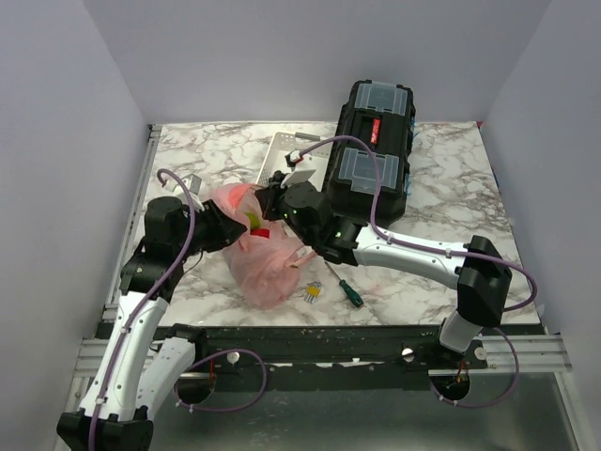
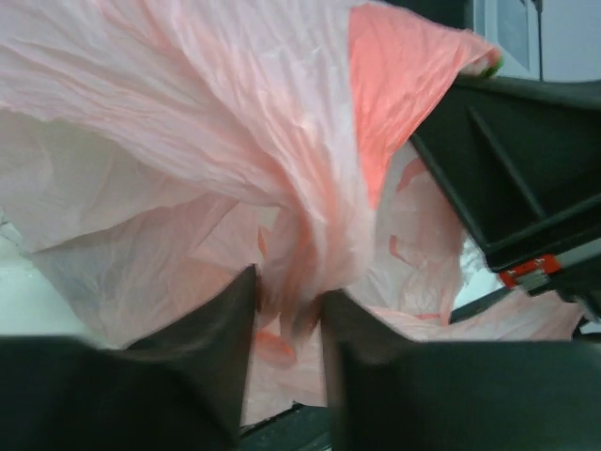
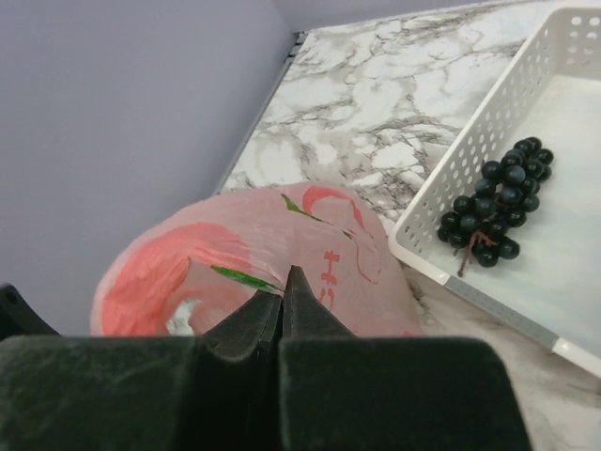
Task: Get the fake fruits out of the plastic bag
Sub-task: Adjust the plastic bag at the center of the board.
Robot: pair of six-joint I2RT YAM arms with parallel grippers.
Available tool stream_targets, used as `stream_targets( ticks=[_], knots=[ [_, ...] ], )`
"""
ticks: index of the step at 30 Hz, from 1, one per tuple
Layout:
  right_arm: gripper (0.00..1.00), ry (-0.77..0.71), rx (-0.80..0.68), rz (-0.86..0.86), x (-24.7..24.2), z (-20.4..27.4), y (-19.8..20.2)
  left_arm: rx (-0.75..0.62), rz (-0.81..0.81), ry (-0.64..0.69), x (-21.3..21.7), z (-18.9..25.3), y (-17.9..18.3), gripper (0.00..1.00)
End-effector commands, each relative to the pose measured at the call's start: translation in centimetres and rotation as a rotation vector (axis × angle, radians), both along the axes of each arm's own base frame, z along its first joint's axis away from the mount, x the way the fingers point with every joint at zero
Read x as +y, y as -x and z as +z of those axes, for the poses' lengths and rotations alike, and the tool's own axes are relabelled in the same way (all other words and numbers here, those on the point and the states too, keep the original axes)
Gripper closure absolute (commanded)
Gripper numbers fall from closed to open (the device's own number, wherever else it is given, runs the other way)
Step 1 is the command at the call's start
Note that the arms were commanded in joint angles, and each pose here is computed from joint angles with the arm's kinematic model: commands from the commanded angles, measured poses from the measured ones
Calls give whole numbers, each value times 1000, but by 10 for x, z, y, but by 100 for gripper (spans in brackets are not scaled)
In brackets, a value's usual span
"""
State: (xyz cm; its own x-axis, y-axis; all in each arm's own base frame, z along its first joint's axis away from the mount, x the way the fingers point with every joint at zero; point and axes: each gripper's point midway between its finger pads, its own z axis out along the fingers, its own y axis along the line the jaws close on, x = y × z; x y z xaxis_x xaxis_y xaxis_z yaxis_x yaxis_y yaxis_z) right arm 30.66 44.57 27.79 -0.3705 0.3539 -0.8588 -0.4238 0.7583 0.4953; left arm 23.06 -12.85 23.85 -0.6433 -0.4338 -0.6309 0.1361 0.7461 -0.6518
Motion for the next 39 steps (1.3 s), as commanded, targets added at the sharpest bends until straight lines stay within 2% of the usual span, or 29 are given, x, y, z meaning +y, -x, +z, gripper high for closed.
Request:
stream_targets(
  ticks=[1, 2, 4, 6, 9, 11, 15, 17, 19, 24, 25, 28, 30, 32, 33, 34, 39],
  knots=[
    [99, 183, -199, 47, -16, 19, 2, -207, -42, -140, 11, 49, 1, 83],
    [99, 252, -252, 25, -24, 22, -2, -229, -39, -197, 18, 52, 4, 89],
    [99, 384, -332, -37, -39, 26, -14, -247, -10, -331, 38, 51, 8, 94],
    [99, 488, -382, -84, -49, 25, -23, -195, 78, -492, 69, 38, 8, 100],
    [99, 581, -420, -118, -54, 17, -32, -76, 270, -687, 120, 24, 9, 100],
    [99, 604, -408, -145, -60, 11, -40, -54, 333, -712, 131, 27, 11, 100],
    [99, 593, -362, -88, -53, 3, -38, -124, 224, -617, 105, 34, 12, 100],
    [87, 575, -313, 24, -38, 4, -28, -149, 164, -569, 91, 35, 12, 100],
    [70, 542, -233, 121, -28, 4, -12, -158, 117, -524, 79, 34, 13, 100],
    [37, 489, -124, 214, -32, 22, 18, -166, 66, -481, 67, 32, 12, 100],
    [32, 477, -126, 227, -35, 29, 24, -164, 61, -479, 66, 31, 13, 100],
    [27, 475, -188, 271, -31, 46, 50, -161, 56, -479, 66, 29, 13, 100],
    [27, 445, -219, 366, -15, 48, 71, -165, 57, -478, 66, 29, 13, 100],
    [36, 382, -220, 453, 0, 42, 84, -171, 58, -476, 66, 30, 13, 100],
    [44, 358, -211, 468, 6, 38, 86, -174, 60, -477, 66, 30, 13, 100],
    [52, 336, -204, 464, 12, 32, 85, -175, 62, -480, 67, 30, 12, 100],
    [68, 325, -222, 309, 17, 10, 54, -178, 65, -489, 68, 29, 15, 100]
  ],
)
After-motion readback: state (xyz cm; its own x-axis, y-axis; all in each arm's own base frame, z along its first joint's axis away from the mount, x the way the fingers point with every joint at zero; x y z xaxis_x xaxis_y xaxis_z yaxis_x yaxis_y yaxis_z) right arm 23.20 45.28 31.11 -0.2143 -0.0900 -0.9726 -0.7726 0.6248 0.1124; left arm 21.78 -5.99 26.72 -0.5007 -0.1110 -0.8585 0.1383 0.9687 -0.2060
